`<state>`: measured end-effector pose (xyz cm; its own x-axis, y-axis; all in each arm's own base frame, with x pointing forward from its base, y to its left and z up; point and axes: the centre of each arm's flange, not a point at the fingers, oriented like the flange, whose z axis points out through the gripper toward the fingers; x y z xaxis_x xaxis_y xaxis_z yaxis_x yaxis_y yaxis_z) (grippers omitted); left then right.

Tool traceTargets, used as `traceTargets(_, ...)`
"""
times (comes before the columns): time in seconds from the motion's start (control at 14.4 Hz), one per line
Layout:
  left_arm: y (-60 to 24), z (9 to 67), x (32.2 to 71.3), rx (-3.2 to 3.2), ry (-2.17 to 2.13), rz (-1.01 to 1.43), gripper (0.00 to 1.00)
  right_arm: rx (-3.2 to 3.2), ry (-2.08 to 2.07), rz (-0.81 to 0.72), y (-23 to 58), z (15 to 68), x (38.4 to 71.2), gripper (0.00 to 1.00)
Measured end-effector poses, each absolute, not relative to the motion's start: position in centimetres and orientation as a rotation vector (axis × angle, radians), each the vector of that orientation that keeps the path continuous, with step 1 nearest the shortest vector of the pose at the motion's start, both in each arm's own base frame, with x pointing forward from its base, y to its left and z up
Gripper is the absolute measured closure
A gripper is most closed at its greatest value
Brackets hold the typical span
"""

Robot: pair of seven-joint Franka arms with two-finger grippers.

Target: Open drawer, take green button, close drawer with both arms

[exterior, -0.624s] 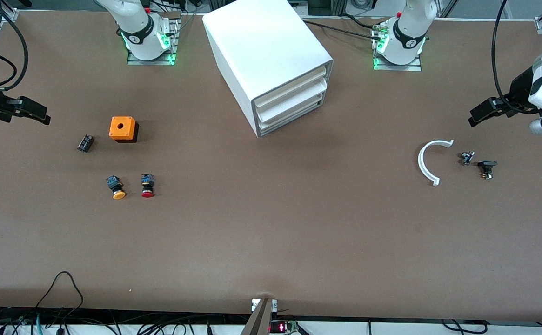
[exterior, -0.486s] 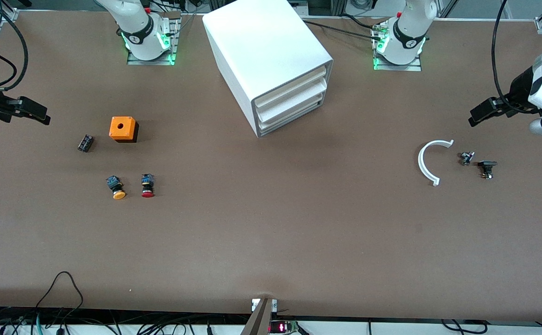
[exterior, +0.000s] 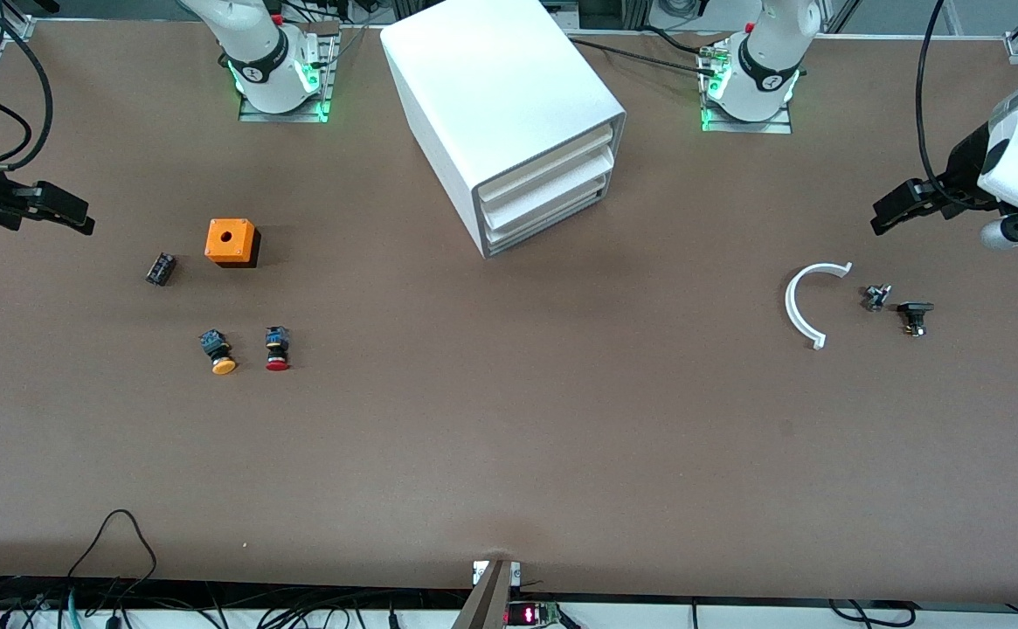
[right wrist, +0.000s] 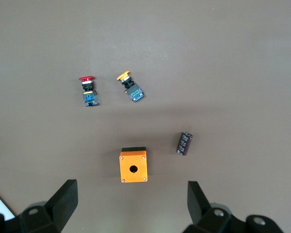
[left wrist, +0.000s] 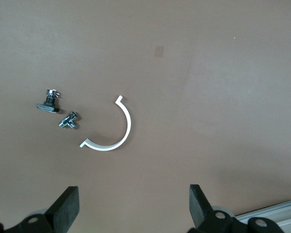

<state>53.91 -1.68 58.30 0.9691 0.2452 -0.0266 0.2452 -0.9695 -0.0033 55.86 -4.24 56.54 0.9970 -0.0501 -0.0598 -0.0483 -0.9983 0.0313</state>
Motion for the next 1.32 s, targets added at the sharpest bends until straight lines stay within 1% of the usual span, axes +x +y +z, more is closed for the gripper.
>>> traceTargets(0.42,-2.8,57.5,54.2,-3.124,-0.354,0.104,0.00,3.109,-0.077,-0.095,-4.2,56.5,55.9,0.00)
traceTargets(0.55,-3.1,56.2,54.8,-3.126,-0.342,0.154,0.00,3.109,-0.077,-0.095,-4.2,56.5,55.9,0.00)
traceTargets(0.97,-4.9,43.2,58.0,-3.246,-0.251,0.639,0.00,3.109,-0.076,-0.103,-4.2,56.2,56.0,0.00)
traceTargets(1.11,-6.8,37.9,58.1,-3.368,-0.184,0.861,0.00,3.110,-0.077,-0.107,-4.2,56.1,56.0,0.00)
traceTargets(1.32,-10.7,27.6,56.7,-3.573,0.104,1.133,0.00,3.112,-0.077,-0.113,-4.2,55.9,56.1,0.00)
